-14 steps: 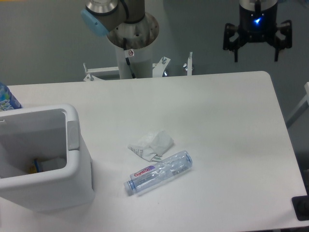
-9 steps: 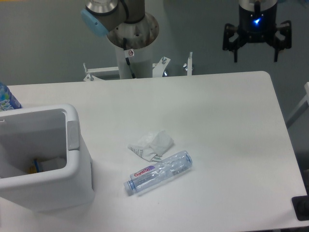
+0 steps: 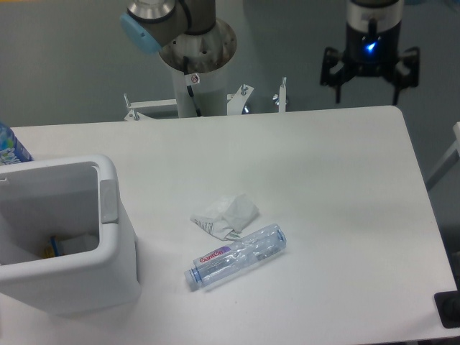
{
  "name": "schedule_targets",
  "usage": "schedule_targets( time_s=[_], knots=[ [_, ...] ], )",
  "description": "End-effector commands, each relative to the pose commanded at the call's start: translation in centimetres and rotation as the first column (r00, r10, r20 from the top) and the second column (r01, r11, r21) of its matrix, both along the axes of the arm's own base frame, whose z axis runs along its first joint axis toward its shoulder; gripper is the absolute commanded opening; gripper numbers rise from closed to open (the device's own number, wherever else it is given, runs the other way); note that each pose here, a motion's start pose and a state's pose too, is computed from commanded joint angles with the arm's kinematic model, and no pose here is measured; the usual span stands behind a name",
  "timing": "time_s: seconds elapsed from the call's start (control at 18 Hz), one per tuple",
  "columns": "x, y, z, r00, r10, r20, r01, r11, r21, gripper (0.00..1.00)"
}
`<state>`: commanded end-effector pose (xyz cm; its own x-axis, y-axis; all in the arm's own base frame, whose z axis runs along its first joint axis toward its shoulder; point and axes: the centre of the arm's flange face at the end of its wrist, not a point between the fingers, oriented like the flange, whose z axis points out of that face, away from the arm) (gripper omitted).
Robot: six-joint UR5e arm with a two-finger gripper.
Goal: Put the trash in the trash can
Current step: 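Move the gripper from its raised pose down toward the crumpled tissue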
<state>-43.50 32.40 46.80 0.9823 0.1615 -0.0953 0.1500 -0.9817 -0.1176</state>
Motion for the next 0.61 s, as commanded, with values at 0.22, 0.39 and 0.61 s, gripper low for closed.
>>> schedule_targets(
  time_s=[0.22,0.39,0.61],
  knots=[
    [1.9,0.7,-4.0,1.000,-0.014,0.016,0.014,1.000,0.005,1.00],
    [3.9,2.7,-7.2,0.997,-0.053,0.057,0.054,0.999,-0.009,1.00],
    [6.9,4.5,-12.0,0.983,-0.108,0.147,0.116,0.992,-0.048,1.00]
  ],
)
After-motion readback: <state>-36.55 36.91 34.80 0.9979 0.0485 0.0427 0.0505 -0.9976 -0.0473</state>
